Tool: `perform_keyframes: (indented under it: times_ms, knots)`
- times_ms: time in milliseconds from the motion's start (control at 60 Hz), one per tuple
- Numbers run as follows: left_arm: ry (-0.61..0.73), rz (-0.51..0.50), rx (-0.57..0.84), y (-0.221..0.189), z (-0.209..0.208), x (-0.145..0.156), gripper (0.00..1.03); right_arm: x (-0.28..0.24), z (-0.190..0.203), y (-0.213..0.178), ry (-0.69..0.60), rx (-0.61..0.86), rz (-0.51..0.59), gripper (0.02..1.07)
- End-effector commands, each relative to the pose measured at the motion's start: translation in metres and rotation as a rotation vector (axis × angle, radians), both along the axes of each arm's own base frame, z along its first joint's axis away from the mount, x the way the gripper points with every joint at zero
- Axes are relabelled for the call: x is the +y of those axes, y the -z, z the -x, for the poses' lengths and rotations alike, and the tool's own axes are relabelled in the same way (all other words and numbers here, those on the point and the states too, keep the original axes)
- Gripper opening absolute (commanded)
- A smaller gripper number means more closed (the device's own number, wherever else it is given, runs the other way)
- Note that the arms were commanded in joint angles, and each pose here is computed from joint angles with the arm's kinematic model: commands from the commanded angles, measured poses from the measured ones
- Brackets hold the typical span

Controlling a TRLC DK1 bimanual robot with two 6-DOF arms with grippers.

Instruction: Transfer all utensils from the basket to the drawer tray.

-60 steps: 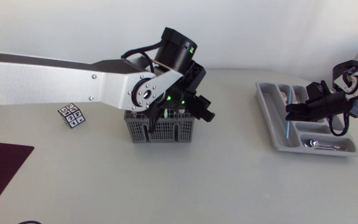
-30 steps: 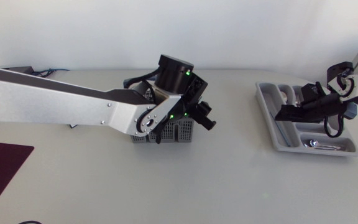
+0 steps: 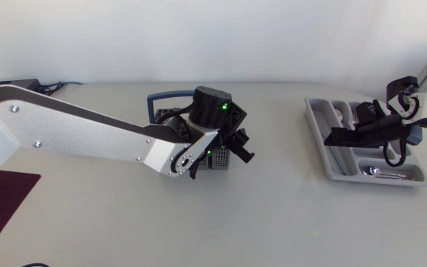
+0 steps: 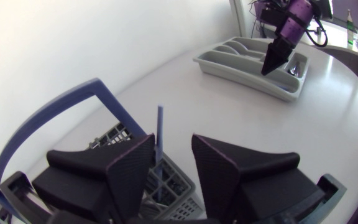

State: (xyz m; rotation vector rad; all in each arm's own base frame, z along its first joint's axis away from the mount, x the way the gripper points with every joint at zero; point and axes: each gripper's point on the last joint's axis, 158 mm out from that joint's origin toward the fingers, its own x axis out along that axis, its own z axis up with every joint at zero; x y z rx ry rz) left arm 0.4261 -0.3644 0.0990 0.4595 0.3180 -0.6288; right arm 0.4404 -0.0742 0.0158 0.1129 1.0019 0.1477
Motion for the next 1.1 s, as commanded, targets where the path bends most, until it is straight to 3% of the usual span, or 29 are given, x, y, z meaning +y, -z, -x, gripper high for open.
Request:
perform_keyframes:
  times_ms: [0,417,550,800,850,1000,1083]
  knots:
    - [0.003,-0.024,-0.010,0.013,0.001,-0.002,0.36,0.009,0.009,0.005,-0.030,0.012,0.003,0.99]
    - [0.015,-0.014,-0.043,0.008,0.000,-0.010,0.06,0.016,0.013,0.008,-0.046,0.014,0.007,0.99]
    - [0.018,-0.014,-0.043,0.008,0.002,-0.010,0.04,0.019,0.015,0.007,-0.052,0.013,0.009,0.99]
    - [0.002,-0.010,-0.056,0.004,0.002,-0.002,0.04,0.021,0.016,0.008,-0.059,0.014,0.010,0.99]
    - [0.002,-0.018,-0.057,0.004,0.004,-0.001,0.14,0.022,0.017,0.008,-0.060,0.016,0.010,0.99]
    - [0.007,-0.031,-0.065,0.004,0.011,0.001,0.15,0.025,0.018,0.010,-0.069,0.017,0.011,0.99]
    - [0.015,-0.040,-0.074,0.003,0.014,0.002,0.21,0.027,0.018,0.010,-0.072,0.017,0.011,0.99]
